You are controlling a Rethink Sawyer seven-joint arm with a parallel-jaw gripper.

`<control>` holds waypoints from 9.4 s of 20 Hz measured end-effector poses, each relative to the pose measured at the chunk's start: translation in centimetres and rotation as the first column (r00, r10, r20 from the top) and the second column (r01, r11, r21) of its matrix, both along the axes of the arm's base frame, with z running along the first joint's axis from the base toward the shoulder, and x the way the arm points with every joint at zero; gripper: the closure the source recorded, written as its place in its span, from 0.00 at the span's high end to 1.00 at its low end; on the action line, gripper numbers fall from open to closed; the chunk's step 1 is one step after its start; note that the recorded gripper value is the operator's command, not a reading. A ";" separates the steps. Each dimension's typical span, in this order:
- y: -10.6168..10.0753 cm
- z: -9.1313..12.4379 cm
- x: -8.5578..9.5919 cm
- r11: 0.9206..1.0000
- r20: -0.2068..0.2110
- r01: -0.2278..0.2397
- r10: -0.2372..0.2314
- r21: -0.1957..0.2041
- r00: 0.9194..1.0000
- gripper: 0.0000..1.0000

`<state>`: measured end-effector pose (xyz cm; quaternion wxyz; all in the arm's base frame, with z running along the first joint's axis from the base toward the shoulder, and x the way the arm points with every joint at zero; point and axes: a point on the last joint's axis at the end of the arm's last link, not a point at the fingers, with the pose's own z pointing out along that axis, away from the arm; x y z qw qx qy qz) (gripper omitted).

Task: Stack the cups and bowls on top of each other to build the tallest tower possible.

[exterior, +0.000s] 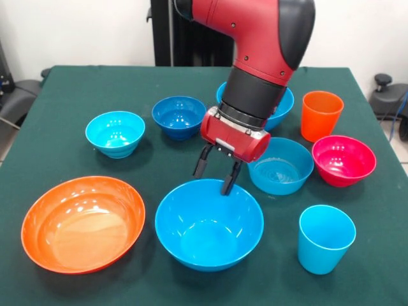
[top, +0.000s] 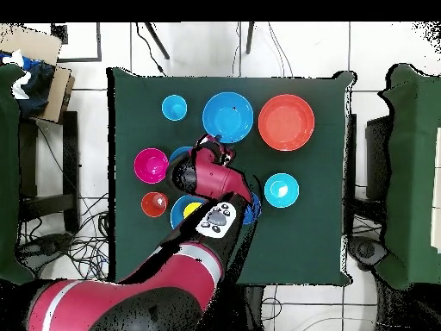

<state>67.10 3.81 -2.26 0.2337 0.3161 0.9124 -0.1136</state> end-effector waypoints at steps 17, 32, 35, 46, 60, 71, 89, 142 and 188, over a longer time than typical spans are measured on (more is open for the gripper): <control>-3.0 -0.3 1.0 0.999 0.101 0.010 -0.006 -0.036 0.995 1.00; -3.6 -2.9 -0.4 0.999 0.063 0.013 -0.010 -0.042 0.998 1.00; -3.6 -2.9 -0.4 0.999 0.063 0.013 -0.010 -0.042 0.998 1.00; -3.6 -2.8 -0.4 0.999 0.065 0.013 -0.010 -0.042 0.998 1.00; -3.6 -2.7 -0.4 0.999 0.065 0.014 -0.011 -0.042 0.998 1.00; -3.6 -2.7 -0.5 0.999 0.064 0.014 -0.012 -0.041 0.998 1.00; -3.6 -2.8 -0.5 0.999 0.063 0.015 -0.013 -0.041 0.998 0.00; -1.2 6.4 -5.1 0.989 -0.109 0.129 -0.121 0.066 0.987 0.00; -2.0 15.4 -8.3 0.951 -0.190 0.252 -0.217 0.180 0.957 0.00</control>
